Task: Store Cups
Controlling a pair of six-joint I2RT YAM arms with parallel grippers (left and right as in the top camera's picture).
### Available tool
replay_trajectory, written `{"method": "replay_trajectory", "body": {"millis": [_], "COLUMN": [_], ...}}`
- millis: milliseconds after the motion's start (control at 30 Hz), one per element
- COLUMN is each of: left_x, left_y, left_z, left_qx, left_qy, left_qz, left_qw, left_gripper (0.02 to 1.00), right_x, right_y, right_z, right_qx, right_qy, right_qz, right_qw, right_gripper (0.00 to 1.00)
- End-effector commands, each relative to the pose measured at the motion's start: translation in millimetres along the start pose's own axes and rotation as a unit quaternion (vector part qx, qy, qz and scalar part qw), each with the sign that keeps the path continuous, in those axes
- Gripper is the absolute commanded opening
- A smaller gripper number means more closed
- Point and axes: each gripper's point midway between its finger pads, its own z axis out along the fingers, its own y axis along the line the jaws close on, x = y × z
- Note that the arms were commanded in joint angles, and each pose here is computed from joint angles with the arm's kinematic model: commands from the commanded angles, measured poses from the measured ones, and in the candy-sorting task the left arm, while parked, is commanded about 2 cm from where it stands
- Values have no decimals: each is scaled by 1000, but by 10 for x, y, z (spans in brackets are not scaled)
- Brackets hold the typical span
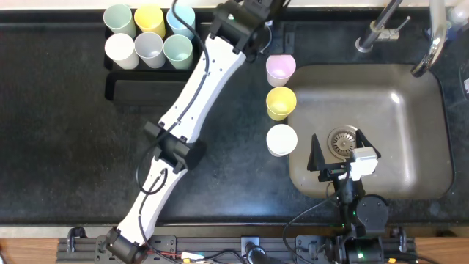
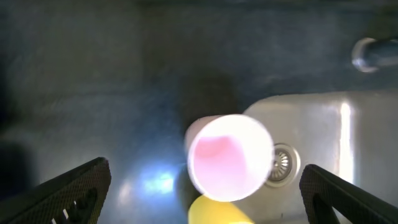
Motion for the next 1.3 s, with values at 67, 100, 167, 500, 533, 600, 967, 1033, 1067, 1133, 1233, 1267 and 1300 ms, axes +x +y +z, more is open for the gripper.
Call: {"method": "replay_trajectory", "body": {"millis": [67,100,167,500,533,600,967,1033,1067,1133,1233,1267,1300], "left_x": [127,158,190,341,358,406,490,485,482,478,476,472,472], "left_y": [237,243,241,291,304,325,329,331,333,337,341,345,346], "left_z": [206,253,324,592,612,649,786,785,784,782,782,782,783], "left_qx": [-41,-42,-41,-44,-44,-44,-39,-39,-39,-39,-39,-40,-40], "left_qy": [34,41,49,84,89,103,122,122,121,121,121,120,120], "left_qz": [-66,-66,-68,-73,-74,-77,-80,-81,-81,-81,-82,-82,-81], "left_qw": [996,996,996,993,992,991,988,989,989,989,989,989,989], "left_gripper": [1000,1000,1000,1000,1000,1000,996,991,993,989,934,910,871], "right_x": [39,39,39,39,39,39,39,39,39,39,39,39,39], "right_y": [-8,-9,-9,-8,-8,-9,-9,-8,-8,-8,-8,-8,-8], "right_z": [4,4,4,4,4,4,4,4,4,4,4,4,4], "right_qx": [0,1,1,0,0,1,1,0,0,0,0,0,0], "right_qy": [1,1,1,1,1,1,1,1,1,1,1,1,1], "right_qz": [-2,-2,-2,-1,-2,-1,-2,-2,-2,-2,-2,-2,-2], "right_qw": [1000,1000,1000,1000,1000,1000,1000,1000,1000,1000,1000,1000,1000], "right_gripper": [998,998,996,998,998,998,998,996,998,996,996,998,998]}}
